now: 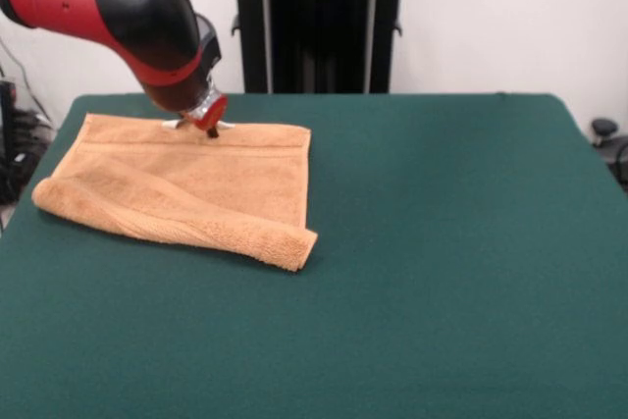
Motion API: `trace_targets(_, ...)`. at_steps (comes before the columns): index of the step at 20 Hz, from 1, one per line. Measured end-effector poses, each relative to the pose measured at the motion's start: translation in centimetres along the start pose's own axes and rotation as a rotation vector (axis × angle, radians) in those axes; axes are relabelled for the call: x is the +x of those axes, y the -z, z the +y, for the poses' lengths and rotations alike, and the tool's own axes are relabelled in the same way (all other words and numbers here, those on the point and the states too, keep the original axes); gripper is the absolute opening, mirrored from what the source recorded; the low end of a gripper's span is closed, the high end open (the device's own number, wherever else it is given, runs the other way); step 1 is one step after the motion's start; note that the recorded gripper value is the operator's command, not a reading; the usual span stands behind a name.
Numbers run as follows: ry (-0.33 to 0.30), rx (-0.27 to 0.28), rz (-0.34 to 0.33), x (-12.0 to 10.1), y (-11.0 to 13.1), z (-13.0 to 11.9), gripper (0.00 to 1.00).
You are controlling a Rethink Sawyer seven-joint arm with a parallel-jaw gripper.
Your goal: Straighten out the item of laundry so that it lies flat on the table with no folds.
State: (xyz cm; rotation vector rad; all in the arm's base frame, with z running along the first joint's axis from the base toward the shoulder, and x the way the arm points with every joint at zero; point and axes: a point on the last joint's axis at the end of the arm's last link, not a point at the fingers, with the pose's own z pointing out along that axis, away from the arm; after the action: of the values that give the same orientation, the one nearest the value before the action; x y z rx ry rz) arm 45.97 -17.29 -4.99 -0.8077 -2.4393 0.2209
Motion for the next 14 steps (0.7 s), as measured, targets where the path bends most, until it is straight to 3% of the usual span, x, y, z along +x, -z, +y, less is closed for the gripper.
trace_targets(4,0.002,0.011,0.026,0.3,-0.2,0.0,1.0)
trace_targets(14,0.011,0.061,0.171,2.3,-2.0,-0.3,1.0)
